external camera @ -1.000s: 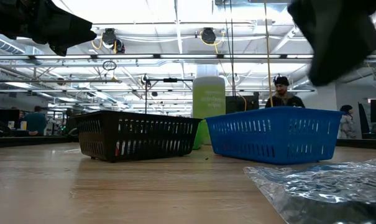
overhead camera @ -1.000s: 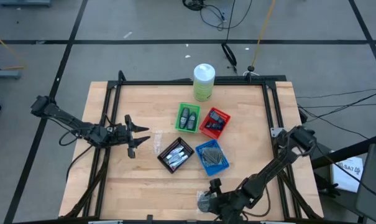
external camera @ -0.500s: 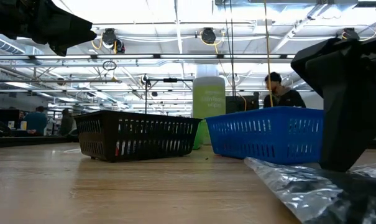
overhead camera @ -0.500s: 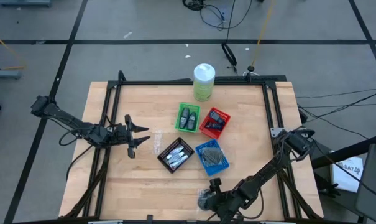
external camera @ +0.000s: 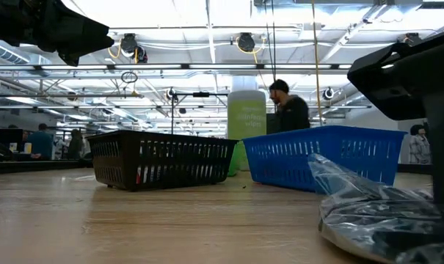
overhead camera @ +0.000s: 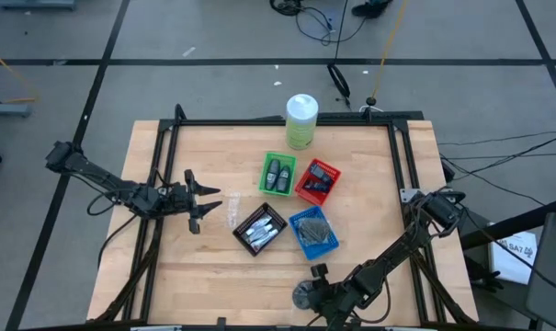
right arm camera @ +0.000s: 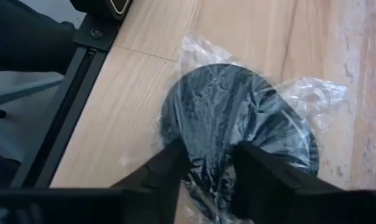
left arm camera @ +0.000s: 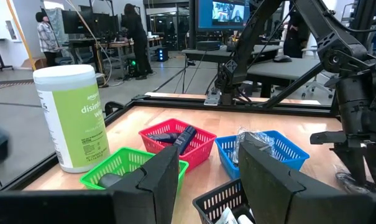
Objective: Pick & Place Travel size toiletries
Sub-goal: Put the black hairbrush into the blue bin
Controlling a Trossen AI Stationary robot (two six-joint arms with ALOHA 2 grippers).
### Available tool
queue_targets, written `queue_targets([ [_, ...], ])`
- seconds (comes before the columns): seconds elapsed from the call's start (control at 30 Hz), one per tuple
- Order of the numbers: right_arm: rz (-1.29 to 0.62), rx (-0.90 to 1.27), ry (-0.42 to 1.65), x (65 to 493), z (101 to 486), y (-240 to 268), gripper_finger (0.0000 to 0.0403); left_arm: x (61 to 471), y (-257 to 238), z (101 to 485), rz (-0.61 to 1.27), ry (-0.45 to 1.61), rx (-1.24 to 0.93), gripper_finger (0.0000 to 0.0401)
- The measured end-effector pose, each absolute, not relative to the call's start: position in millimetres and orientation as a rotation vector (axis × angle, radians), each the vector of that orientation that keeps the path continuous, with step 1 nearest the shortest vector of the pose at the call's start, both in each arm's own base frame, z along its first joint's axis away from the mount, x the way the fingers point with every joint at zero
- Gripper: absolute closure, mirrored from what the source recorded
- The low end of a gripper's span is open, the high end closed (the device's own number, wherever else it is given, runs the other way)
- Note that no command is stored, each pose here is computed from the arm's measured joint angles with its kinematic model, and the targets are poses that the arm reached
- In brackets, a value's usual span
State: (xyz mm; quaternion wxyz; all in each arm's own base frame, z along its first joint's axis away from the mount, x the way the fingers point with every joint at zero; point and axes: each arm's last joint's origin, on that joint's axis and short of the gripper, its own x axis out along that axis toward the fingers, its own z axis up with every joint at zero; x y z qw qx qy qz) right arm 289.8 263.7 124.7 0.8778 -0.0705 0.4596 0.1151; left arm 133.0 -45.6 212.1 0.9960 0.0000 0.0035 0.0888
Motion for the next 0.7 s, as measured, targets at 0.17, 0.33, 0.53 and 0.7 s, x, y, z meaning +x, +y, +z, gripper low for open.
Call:
queue_targets([
  [0.17, 0.242, -0.146, 0.958, 290, 125, 264, 0.0315, 133, -46, 212, 0.178, 0.007, 0.0, 0.0237],
  [0.33, 0.25, -0.155, 0.953, 290, 125, 264, 0.0368, 133, -46, 212, 0.178, 0.007, 0.0, 0.0238],
  [0.53, 0.293, -0.195, 0.939, 289, 130, 264, 0.0399, 133, -46, 212, 0.177, 0.007, 0.0, 0.0238],
  [0.7, 0.33, -0.211, 0.918, 289, 135, 265, 0.0402, 133, -46, 212, 0.178, 0.007, 0.0, 0.0237],
])
